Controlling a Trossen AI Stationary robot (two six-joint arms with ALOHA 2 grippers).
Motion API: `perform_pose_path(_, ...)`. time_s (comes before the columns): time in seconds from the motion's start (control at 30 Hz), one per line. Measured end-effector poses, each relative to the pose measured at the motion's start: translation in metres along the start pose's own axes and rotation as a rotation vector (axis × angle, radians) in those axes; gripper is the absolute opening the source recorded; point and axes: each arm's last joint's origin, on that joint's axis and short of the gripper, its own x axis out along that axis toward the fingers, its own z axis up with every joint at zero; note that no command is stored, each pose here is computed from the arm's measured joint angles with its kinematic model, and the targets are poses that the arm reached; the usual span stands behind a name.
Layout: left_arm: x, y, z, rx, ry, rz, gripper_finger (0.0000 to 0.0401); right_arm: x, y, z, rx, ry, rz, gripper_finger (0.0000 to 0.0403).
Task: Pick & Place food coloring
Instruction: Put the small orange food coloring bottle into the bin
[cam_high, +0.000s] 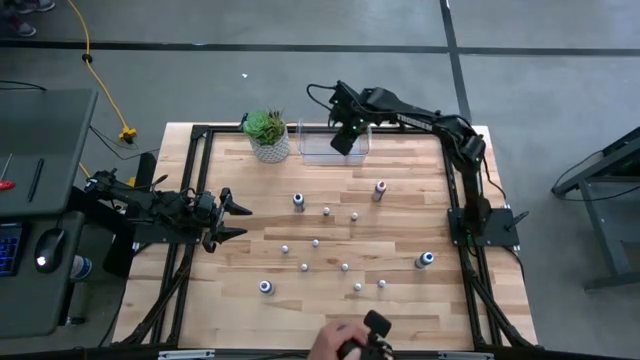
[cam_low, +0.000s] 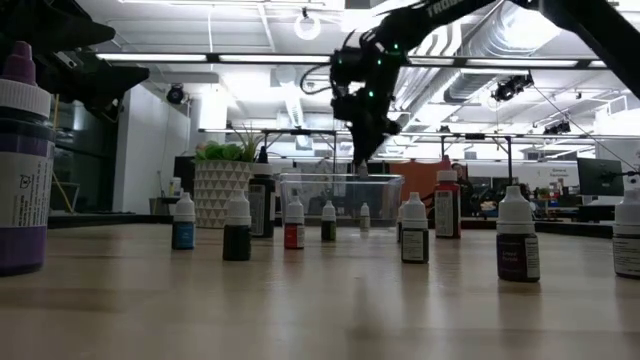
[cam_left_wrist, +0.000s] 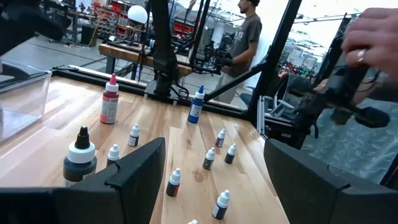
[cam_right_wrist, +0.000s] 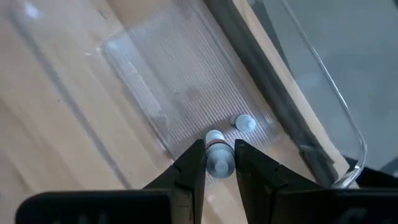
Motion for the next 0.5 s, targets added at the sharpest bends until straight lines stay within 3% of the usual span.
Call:
perform_pose_path(0.27, 0.0, 0.0, 0.0, 0.0, 0.0, 0.0, 0.0271, 0.022, -0.018, -0.012, 0.041, 0.038, -0.009, 0.0071)
perform_pose_path(0.5, 0.0, 0.0, 0.0, 0.0, 0.0, 0.0, 0.0271, 0.043, -0.025, -0.025, 0.0, 0.05, -0.008, 0.0071)
